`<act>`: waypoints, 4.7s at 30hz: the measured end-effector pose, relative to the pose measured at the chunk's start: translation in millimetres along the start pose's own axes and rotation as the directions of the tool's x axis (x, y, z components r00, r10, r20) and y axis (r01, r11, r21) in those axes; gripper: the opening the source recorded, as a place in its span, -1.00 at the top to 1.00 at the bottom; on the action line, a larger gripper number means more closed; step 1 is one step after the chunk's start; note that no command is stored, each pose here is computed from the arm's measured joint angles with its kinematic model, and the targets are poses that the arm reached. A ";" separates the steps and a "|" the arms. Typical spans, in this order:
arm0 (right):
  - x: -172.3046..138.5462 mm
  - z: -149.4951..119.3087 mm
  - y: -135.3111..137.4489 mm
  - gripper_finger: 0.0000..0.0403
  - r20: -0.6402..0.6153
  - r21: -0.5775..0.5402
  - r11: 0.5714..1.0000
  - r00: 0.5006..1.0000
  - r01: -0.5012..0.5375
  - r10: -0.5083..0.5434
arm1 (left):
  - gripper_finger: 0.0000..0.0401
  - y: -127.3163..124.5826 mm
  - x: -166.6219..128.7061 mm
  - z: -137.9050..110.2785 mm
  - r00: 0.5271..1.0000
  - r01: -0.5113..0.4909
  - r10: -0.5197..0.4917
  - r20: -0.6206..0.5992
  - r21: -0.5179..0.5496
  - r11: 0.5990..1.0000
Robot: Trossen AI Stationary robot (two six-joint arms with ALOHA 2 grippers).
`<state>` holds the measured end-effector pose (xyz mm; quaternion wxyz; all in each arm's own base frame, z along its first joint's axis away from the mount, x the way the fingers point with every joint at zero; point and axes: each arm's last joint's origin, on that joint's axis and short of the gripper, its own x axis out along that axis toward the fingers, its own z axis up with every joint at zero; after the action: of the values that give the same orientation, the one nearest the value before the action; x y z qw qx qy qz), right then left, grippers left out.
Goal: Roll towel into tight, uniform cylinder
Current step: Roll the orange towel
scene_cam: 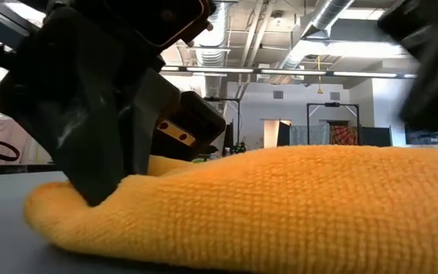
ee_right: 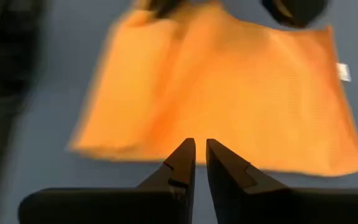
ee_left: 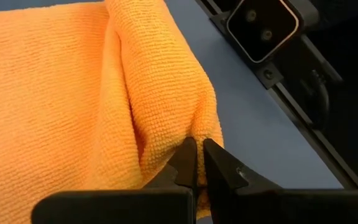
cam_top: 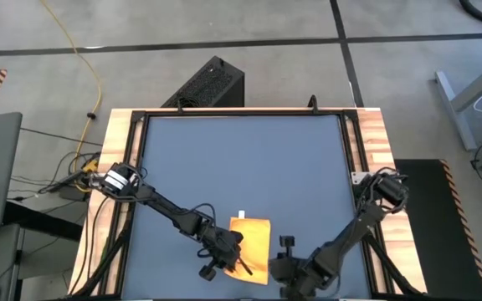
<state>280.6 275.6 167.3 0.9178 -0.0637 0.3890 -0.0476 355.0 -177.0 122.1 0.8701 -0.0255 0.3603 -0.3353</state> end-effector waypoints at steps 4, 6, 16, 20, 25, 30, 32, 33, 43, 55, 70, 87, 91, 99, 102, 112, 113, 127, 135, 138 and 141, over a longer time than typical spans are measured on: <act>25.6 -0.4 -27.3 0.68 -0.065 0.009 0.999 0.997 0.039 -0.038 | 1.00 0.9 -0.2 0.3 1.000 -0.017 0.017 0.004 -0.018 1.000; 38.8 -1.3 -40.3 0.70 -0.062 0.005 0.998 0.996 0.057 -0.057 | 1.00 2.3 -0.4 0.2 0.999 -0.041 0.041 0.003 -0.028 0.999; 65.9 -22.1 -75.4 0.94 -0.120 -0.001 0.999 0.992 0.039 -0.039 | 1.00 16.0 -4.7 2.7 0.991 -0.127 0.129 0.025 -0.068 0.990; 65.0 -32.2 -82.6 0.90 -0.136 -0.009 0.995 0.986 0.097 -0.098 | 1.00 24.8 -7.9 3.7 0.987 -0.155 0.158 0.033 -0.089 0.984; 55.9 -40.3 -96.0 0.83 -0.151 0.015 0.989 0.978 0.148 -0.144 | 1.00 25.6 -8.3 3.6 0.988 -0.148 0.153 0.032 -0.115 0.982; 47.2 -44.8 -109.2 0.91 -0.176 0.065 0.983 0.972 0.172 -0.158 | 1.00 19.3 -5.9 3.2 0.990 -0.137 0.141 0.030 -0.114 0.984; 44.9 -46.3 -113.9 0.92 -0.200 0.087 0.978 0.965 0.190 -0.170 | 1.00 18.4 -5.6 3.5 0.989 -0.137 0.141 0.032 -0.112 0.984; 44.0 -45.9 -115.0 0.92 -0.204 0.093 0.977 0.964 0.193 -0.171 | 1.00 18.6 -5.6 3.6 0.989 -0.137 0.142 0.033 -0.112 0.984; 19.5 -21.9 -118.6 0.60 -0.149 0.134 0.980 0.980 0.150 -0.130 | 1.00 20.4 -6.3 4.0 0.989 -0.138 0.143 0.037 -0.107 0.985; -47.6 1.9 -105.2 0.30 0.015 0.198 0.980 1.000 -0.009 0.006 | 1.00 20.5 -6.4 4.0 0.989 -0.138 0.142 0.038 -0.103 0.985; -49.9 -8.1 -42.0 0.25 0.188 0.141 0.964 0.962 -0.227 0.199 | 1.00 20.5 -6.5 4.0 0.990 -0.129 0.133 0.036 -0.104 0.986; -13.3 -34.6 -4.9 0.26 0.181 -0.069 0.972 0.955 -0.226 0.235 | 1.00 19.9 -6.4 3.8 0.993 -0.108 0.112 0.034 -0.103 0.989; 0.1 -35.8 3.7 0.26 0.223 -0.164 0.961 0.941 -0.221 0.254 | 1.00 20.0 -6.4 3.6 0.993 -0.109 0.113 0.031 -0.104 0.989; 0.8 -18.2 2.1 0.07 0.187 -0.189 0.967 0.960 -0.172 0.208 | 1.00 20.2 -6.5 3.2 0.994 -0.106 0.109 0.027 -0.105 0.989; 4.0 -19.6 -2.4 -0.03 0.151 -0.200 0.968 0.972 -0.150 0.181 | 1.00 20.2 -6.5 3.1 0.994 -0.102 0.106 0.026 -0.105 0.989; 24.4 -37.3 0.5 -0.12 0.060 -0.171 0.974 0.985 -0.148 0.161 | 1.00 20.1 -6.5 3.0 0.994 -0.100 0.103 0.025 -0.098 0.990; 27.6 -40.3 2.2 -0.12 0.056 -0.169 0.975 0.986 -0.146 0.158 | 1.00 20.1 -6.5 3.2 0.994 -0.100 0.103 0.027 -0.097 0.990; 42.7 -54.2 5.2 -0.11 0.026 -0.109 0.989 0.994 -0.105 0.108 | 1.00 21.5 -7.2 4.1 0.996 -0.083 0.087 0.035 -0.108 0.991; 43.5 -54.9 4.3 0.01 0.028 0.048 0.994 0.995 -0.094 0.093 | 1.00 20.4 -7.5 6.4 0.997 -0.051 0.057 0.054 -0.111 0.993; 41.5 -54.6 4.9 0.23 0.031 0.131 0.986 0.995 -0.098 0.095 | 1.00 17.6 -10.9 12.9 0.995 -0.009 0.020 0.098 -0.107 0.994; 39.1 -53.5 7.6 0.53 0.033 0.182 0.978 0.994 -0.106 0.102 | 1.00 15.2 -16.9 19.5 0.992 0.002 0.012 0.124 -0.113 0.994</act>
<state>269.4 273.5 101.6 0.9254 0.0412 0.3751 -0.0346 367.4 -158.9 142.4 0.8888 -0.0946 0.3240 -0.3101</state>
